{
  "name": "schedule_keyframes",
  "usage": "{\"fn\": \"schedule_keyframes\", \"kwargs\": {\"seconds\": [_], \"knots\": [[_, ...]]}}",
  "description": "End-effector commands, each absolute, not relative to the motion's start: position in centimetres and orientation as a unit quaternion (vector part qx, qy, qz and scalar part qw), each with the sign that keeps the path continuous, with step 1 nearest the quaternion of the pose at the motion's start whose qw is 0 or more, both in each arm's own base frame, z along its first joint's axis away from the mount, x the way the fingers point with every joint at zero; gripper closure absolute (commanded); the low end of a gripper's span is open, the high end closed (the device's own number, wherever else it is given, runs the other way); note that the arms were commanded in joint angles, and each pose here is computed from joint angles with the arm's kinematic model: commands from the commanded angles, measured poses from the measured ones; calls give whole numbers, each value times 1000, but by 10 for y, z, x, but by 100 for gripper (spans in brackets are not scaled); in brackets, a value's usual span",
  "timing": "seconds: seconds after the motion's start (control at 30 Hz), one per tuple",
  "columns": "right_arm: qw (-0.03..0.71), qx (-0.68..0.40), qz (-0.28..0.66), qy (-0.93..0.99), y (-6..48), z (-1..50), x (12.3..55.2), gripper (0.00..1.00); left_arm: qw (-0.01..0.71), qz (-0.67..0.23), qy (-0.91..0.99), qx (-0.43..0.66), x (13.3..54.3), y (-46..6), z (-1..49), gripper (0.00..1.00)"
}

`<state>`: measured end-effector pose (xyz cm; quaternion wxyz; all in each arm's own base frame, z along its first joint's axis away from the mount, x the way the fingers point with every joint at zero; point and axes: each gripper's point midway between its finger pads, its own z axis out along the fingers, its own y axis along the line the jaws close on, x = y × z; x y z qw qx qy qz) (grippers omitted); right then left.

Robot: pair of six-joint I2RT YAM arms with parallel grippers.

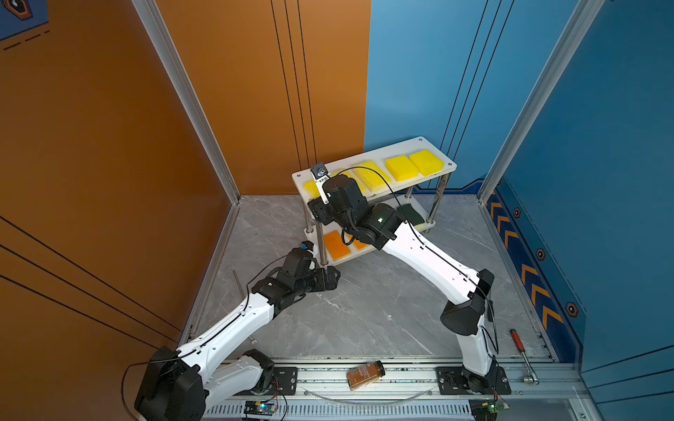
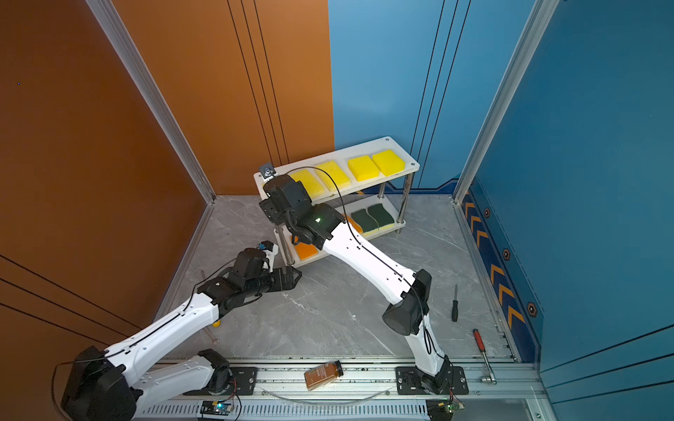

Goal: Arrange cleaning sponges on a shelf
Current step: Place the cleaning sponge at the shelf, then reset both arms

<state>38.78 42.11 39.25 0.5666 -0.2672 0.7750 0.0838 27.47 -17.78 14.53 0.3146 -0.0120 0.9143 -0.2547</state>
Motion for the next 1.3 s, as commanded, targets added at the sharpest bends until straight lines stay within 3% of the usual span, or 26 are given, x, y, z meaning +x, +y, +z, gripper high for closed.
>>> {"fn": "schedule_keyframes", "kwargs": {"seconds": [0.0,0.2,0.43,0.6,0.97,1.27], "knots": [[585,-257,121,760,403,439,367,21,323,-252,912,-14,274,-173,148,2],[584,-257,145,757,378,464,354,15,331,-243,912,-7,274,-169,157,2],[534,-220,236,782,310,477,356,12,350,-234,907,-1,278,-164,172,2],[543,-164,188,802,232,468,370,8,365,-221,905,4,283,-158,180,2],[534,-37,114,837,81,399,378,0,419,-149,895,-6,302,-120,206,2],[525,-33,120,842,40,326,373,0,489,-80,868,-14,324,-84,242,2]]}}
